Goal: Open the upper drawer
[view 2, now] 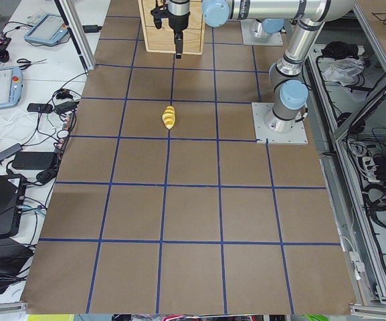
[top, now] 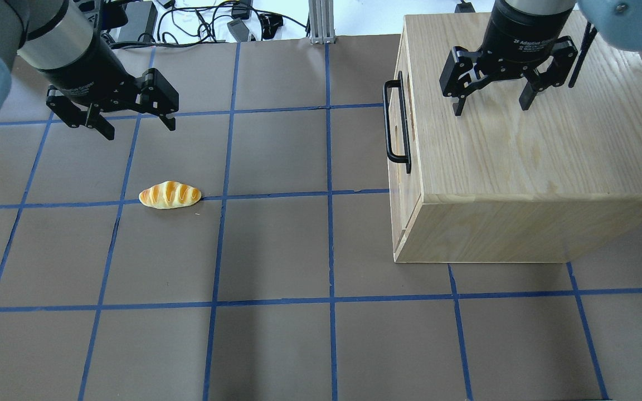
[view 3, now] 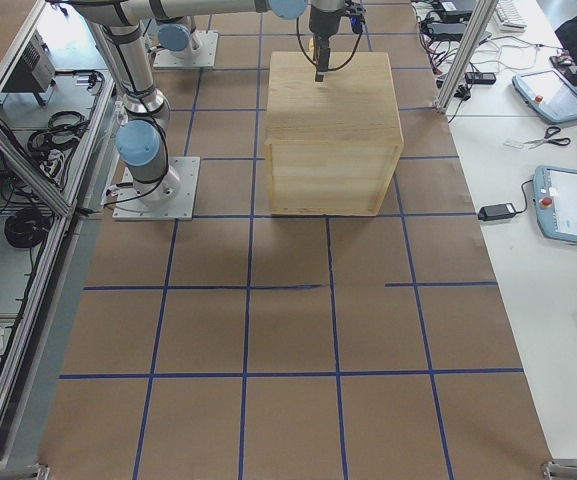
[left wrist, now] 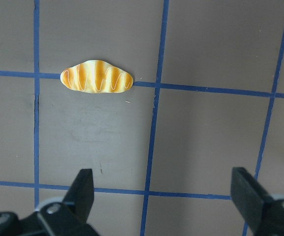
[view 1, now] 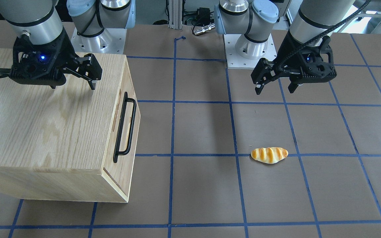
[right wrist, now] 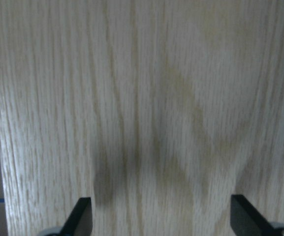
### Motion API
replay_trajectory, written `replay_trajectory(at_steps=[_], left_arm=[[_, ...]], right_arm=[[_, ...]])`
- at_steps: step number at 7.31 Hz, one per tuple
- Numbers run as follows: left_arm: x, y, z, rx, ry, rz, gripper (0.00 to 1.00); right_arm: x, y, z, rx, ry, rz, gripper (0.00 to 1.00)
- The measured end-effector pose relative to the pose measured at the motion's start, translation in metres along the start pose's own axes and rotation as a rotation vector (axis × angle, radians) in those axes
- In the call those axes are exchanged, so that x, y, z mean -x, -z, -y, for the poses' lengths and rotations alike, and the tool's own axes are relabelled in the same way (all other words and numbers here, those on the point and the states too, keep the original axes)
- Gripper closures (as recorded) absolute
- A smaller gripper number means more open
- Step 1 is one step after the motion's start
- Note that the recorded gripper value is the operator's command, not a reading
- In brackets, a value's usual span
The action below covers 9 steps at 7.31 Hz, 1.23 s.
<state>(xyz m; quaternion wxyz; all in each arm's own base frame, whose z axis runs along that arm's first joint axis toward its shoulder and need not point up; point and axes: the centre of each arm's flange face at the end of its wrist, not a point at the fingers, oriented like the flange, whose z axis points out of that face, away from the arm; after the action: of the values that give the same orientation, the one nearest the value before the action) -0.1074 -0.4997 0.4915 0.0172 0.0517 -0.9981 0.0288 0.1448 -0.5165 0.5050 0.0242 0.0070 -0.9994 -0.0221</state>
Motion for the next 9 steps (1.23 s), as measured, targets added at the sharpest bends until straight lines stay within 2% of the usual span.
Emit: replay_trajectory(at_steps=[7,9], left_arm=[[0.006,0.009,0.006,-0.022,0.016,-0.006,0.0],[-0.008,0.006,0.009,-0.027,0.008,-0.055,0.0]], right_arm=[[0.0,0.0,0.0,0.0,-0.001,0.0,0.0],[0.0,0.0,0.0,0.0,0.0,0.0,0.0]])
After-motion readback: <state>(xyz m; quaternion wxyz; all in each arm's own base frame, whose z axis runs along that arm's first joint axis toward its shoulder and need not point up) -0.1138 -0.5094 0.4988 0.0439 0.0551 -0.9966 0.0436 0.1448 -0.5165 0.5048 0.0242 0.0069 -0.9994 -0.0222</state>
